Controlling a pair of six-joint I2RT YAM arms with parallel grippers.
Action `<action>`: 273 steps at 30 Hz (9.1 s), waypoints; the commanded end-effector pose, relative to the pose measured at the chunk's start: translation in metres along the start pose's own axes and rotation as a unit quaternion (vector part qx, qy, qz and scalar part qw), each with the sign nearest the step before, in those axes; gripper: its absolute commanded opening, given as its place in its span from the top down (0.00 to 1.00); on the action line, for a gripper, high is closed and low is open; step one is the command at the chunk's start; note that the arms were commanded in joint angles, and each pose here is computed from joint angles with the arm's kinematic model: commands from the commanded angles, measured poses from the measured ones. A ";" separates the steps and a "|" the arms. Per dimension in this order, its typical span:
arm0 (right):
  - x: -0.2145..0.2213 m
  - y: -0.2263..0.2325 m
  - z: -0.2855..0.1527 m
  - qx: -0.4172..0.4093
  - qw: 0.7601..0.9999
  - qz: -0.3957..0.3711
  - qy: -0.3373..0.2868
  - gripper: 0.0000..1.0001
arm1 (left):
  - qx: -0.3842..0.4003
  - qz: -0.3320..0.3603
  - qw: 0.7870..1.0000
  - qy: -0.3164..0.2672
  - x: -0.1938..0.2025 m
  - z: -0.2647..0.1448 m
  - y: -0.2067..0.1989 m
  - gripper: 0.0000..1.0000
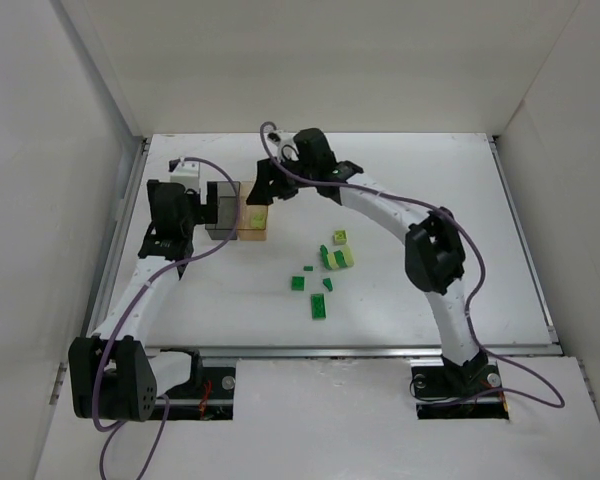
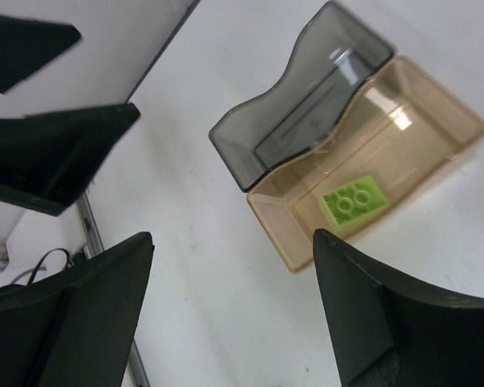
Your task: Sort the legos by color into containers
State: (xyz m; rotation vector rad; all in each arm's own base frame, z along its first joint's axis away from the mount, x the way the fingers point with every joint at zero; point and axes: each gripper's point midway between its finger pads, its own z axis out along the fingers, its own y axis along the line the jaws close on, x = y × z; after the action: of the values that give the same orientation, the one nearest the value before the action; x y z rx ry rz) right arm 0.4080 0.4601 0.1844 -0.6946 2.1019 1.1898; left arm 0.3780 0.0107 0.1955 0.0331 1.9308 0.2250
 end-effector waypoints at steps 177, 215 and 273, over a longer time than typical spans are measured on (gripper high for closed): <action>0.102 -0.038 -0.336 0.348 0.914 0.112 -0.177 0.15 | 0.575 0.399 0.693 0.175 0.173 -0.074 -0.308 1.00; 0.057 -0.061 -0.292 0.325 0.930 0.080 -0.151 0.15 | 0.065 0.086 0.986 0.128 0.004 0.072 -0.087 1.00; 0.140 0.005 -0.327 0.307 0.925 0.137 -0.177 0.15 | 0.576 0.406 0.693 0.150 0.161 -0.174 -0.321 0.01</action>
State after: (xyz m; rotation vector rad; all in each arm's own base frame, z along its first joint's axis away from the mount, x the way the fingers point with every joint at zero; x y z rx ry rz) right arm 0.2297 0.1574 0.2110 0.0777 2.1478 0.6359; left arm 0.1568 -0.2997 0.0478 1.9973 1.8768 -0.5669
